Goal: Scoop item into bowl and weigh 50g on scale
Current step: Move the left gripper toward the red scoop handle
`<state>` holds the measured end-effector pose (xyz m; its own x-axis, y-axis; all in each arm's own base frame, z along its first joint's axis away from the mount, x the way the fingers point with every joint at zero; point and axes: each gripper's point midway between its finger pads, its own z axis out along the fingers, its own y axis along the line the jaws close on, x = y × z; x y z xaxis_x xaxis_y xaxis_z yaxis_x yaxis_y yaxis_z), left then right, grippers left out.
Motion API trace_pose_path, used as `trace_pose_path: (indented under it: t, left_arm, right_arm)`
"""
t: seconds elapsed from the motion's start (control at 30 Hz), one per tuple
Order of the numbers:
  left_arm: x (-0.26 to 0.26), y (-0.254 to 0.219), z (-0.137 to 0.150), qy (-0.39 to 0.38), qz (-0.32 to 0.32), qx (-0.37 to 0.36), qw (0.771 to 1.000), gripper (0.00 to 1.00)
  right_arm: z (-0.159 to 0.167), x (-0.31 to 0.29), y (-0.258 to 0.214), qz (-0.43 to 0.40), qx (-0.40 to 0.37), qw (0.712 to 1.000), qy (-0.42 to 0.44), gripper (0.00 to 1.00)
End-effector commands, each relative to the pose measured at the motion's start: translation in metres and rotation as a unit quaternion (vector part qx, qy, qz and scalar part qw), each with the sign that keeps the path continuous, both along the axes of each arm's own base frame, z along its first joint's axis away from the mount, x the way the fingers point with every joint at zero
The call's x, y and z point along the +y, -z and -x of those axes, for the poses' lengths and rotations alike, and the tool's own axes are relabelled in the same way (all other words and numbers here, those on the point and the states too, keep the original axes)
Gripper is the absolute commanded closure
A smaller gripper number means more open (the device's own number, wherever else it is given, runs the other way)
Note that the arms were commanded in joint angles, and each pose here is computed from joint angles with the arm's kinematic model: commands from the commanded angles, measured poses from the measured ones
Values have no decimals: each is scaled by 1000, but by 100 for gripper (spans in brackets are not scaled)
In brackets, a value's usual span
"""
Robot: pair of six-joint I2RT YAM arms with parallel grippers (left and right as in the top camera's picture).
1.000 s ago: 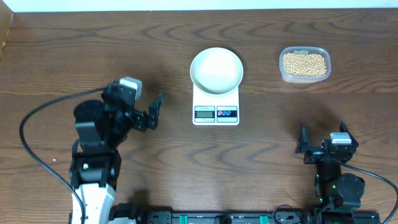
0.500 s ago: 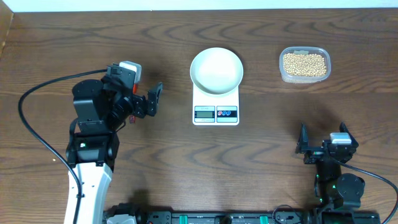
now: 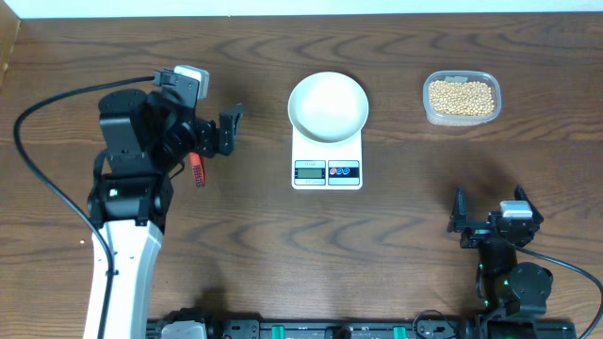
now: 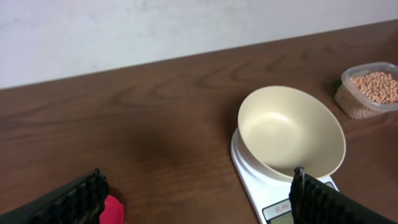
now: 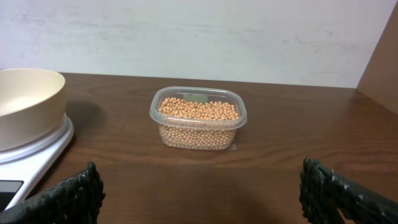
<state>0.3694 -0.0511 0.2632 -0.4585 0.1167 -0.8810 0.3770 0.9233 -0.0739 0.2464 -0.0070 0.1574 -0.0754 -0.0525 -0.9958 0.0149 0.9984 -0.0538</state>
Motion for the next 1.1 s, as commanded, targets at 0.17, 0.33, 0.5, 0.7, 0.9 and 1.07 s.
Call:
trace_pose_path:
  t: [0.17,0.33,0.5,0.7,0.9,1.07]
  left_arm:
    - [0,17,-14,7,3,29,1000,5]
    - [-2,22,-22,26,-6,49,998,5]
    - [13,15,-30,22,-20,85,996,5]
    - [26,4,-25,19,-27,128,991,5]
    - [27,-8,-18,24,-30,153,987,5]
    - [26,-10,-16,23,-29,153,988,5]
  right_arm:
    - [0,3,1,0,0,1000,-7,1]
    - [0,3,1,0,0,1000,-7,1]
    - [0,3,1,0,0,1000,-7,1]
    - [0,3,1,0,0,1000,-7,1]
    - [0,3,1,0,0,1000,-7,1]
    - [0,3,1,0,0,1000,-7,1]
